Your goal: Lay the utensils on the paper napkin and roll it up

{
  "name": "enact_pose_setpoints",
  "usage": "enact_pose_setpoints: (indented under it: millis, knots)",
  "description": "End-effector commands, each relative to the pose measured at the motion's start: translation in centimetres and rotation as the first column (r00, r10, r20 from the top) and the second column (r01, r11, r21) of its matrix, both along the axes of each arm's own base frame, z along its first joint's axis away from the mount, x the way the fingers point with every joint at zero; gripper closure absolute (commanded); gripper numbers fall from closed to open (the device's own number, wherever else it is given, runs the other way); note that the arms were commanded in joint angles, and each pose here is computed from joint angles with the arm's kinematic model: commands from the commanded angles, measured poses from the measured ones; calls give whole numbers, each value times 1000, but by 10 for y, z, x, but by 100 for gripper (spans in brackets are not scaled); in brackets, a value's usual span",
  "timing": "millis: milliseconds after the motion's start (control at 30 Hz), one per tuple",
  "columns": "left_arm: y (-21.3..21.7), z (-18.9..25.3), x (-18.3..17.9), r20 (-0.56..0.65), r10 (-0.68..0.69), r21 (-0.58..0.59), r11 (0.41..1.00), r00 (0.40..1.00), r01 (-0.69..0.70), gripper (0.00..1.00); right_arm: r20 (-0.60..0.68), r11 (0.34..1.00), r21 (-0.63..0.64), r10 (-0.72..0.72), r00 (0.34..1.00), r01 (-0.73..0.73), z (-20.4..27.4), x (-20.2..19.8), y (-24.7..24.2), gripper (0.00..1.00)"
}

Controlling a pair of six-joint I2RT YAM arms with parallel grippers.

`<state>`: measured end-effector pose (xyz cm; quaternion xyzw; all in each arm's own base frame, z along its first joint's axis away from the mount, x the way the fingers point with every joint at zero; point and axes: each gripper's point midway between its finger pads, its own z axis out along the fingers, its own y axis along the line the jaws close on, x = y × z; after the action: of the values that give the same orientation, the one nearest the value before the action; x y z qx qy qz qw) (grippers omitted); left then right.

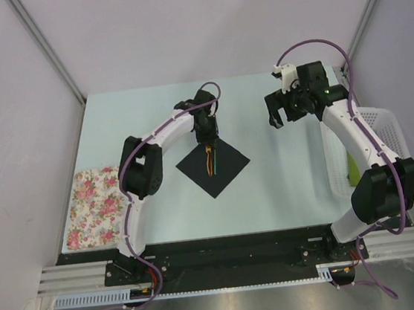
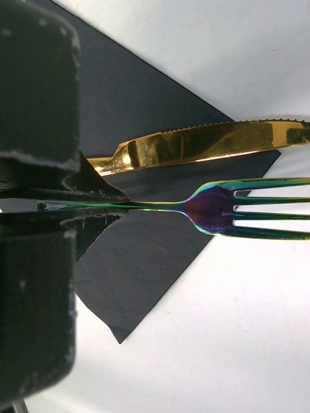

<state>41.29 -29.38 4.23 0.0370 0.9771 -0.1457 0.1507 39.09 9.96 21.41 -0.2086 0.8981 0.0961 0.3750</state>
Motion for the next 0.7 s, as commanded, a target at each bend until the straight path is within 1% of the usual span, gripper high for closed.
enact_pose_setpoints:
  millis: [0, 333, 400, 533, 667]
  knots:
    - [-1, -1, 7, 16, 33, -1, 999, 999, -33, 94, 43, 1000, 10, -6, 999, 5, 13, -3, -3, 0]
    - [11, -15, 9, -3, 62, 35, 997, 998, -62, 92, 44, 1000, 7, -13, 999, 13, 12, -2, -5, 0]
    - [11, -15, 10, -1, 61, 32, 998, 998, -61, 91, 44, 1000, 8, -12, 999, 12, 12, -1, -5, 1]
    - [10, -15, 9, -4, 63, 31, 998, 998, -63, 84, 39, 1000, 7, -12, 999, 12, 11, 1, -5, 0]
    - [10, -5, 12, 12, 69, 17, 997, 998, -69, 81, 43, 1000, 11, -12, 999, 12, 13, 3, -4, 0]
